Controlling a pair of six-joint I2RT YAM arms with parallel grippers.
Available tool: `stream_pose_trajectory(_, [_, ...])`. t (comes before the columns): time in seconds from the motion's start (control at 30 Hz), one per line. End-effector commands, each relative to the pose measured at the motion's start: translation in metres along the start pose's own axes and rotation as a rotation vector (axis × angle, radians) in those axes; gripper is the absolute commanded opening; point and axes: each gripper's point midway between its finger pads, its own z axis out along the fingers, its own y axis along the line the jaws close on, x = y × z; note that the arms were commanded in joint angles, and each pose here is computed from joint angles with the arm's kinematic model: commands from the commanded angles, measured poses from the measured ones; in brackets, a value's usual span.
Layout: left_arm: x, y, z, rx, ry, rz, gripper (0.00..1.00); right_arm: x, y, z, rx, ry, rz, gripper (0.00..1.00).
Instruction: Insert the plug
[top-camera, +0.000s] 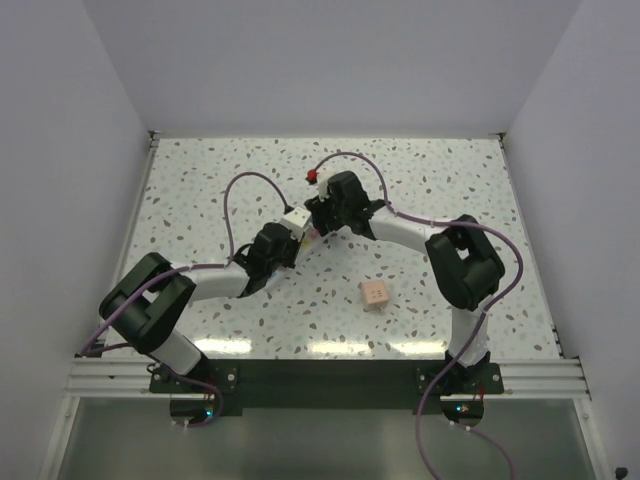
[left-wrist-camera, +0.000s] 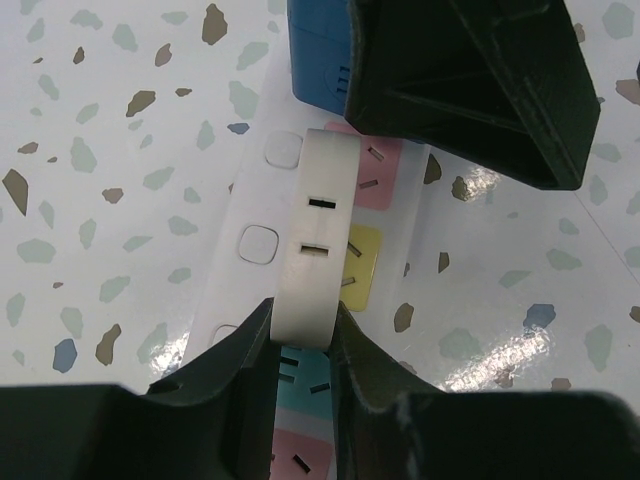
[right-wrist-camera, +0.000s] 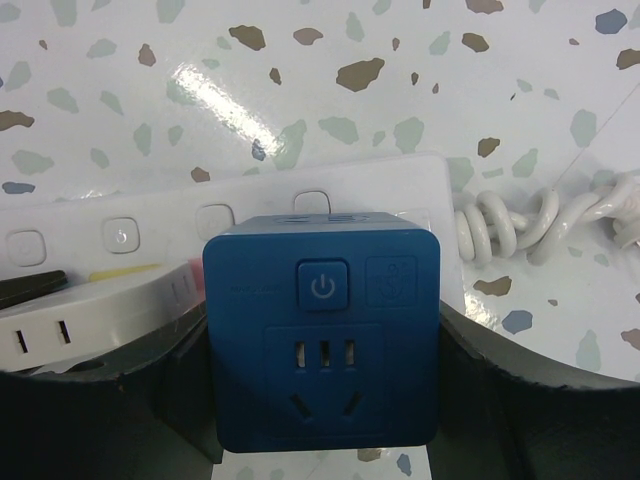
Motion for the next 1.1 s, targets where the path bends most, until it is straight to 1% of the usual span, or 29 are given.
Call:
stream_pose_trajectory(0.0, [0.014, -0.023, 0.003, 0.111, 0.054, 0.001, 0.14, 0.167, 0.021, 0.006, -0.002, 0.499, 0.064, 0.0])
stream_pose_trajectory(0.17, [0.017, -0.032, 0.002, 0.172, 0.057, 0.018, 0.1, 0.186, 0.037, 0.003, -0.049, 0.533, 0.037, 0.0])
stream_pose_trajectory(0.3, [0.02, -0.045, -0.001, 0.251, 0.059, 0.025, 0.09, 0.186, 0.046, -0.007, -0.052, 0.529, 0.024, 0.0])
stream_pose_trajectory(0.33, [0.019, -0.048, -0.002, 0.268, 0.055, 0.026, 0.08, 0.18, 0.048, -0.01, -0.055, 0.514, 0.02, 0.0])
stream_pose_trajectory(0.47, [0.021, -0.062, -0.006, 0.354, 0.053, 0.042, 0.05, 0.175, 0.054, -0.023, -0.08, 0.495, 0.043, 0.0])
stream_pose_trajectory(0.7, [0.023, -0.082, -0.013, 0.461, 0.057, 0.072, 0.01, 0.182, 0.058, -0.026, -0.095, 0.509, 0.063, 0.0])
stream_pose_trajectory(0.87, [0.026, -0.085, -0.013, 0.461, 0.063, 0.083, 0.0, 0.178, 0.049, -0.028, -0.064, 0.501, 0.07, 0.0])
stream_pose_trajectory(1.07, [0.031, -0.082, -0.007, 0.437, 0.092, 0.086, 0.0, 0.182, 0.037, -0.019, -0.048, 0.516, 0.133, 0.0])
